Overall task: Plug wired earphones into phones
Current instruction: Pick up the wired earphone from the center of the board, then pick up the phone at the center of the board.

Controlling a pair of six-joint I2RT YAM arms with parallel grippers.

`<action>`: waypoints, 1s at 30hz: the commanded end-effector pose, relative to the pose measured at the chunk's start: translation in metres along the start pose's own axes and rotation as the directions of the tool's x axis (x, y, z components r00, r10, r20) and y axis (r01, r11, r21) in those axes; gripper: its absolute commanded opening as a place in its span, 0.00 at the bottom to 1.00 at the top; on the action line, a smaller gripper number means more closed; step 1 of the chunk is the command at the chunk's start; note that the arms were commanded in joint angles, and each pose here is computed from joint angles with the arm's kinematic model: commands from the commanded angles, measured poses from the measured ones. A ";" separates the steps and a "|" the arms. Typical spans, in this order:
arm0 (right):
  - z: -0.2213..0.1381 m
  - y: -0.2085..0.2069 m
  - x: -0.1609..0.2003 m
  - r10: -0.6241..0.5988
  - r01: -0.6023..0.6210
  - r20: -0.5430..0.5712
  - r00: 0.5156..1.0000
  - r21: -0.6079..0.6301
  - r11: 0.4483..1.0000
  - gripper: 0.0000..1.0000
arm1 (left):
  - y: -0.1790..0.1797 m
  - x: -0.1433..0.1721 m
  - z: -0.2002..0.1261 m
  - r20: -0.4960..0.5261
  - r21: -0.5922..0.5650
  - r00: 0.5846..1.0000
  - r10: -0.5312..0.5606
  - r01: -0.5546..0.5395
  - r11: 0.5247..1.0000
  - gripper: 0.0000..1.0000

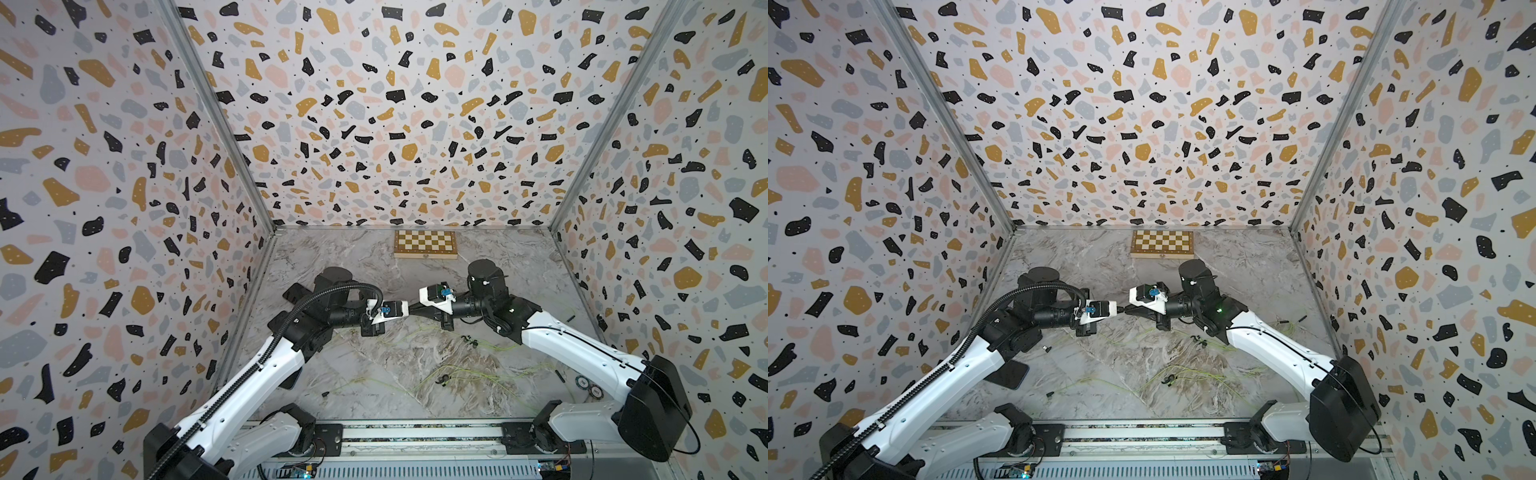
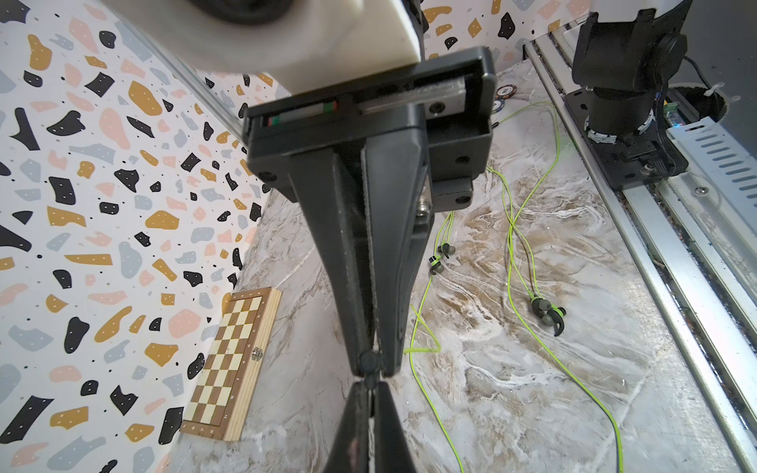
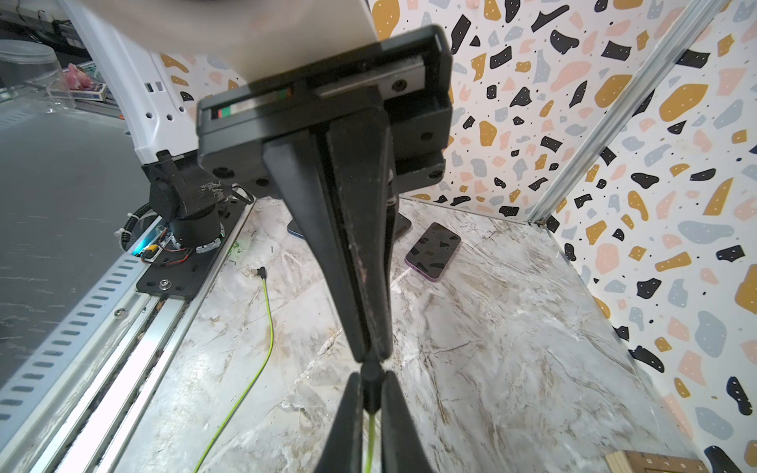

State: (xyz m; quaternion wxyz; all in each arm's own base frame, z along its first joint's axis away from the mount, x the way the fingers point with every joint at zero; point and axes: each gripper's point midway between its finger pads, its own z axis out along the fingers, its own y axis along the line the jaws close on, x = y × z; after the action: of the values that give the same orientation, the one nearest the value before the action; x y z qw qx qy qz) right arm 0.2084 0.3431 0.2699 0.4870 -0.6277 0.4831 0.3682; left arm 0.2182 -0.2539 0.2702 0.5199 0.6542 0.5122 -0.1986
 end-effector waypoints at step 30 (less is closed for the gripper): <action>-0.040 -0.118 0.049 0.359 -0.395 0.174 0.917 0.526 0.753 0.00 | 0.080 0.269 -0.179 0.594 -0.734 -0.150 -0.791 0.301 -0.608 0.95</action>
State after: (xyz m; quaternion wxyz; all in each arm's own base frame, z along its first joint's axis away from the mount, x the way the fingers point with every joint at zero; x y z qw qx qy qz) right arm 0.3192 0.3022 0.2377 0.5546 -0.3855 0.6649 0.3190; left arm 0.3518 0.0308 0.1789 0.3348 -0.2787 0.8999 -0.0212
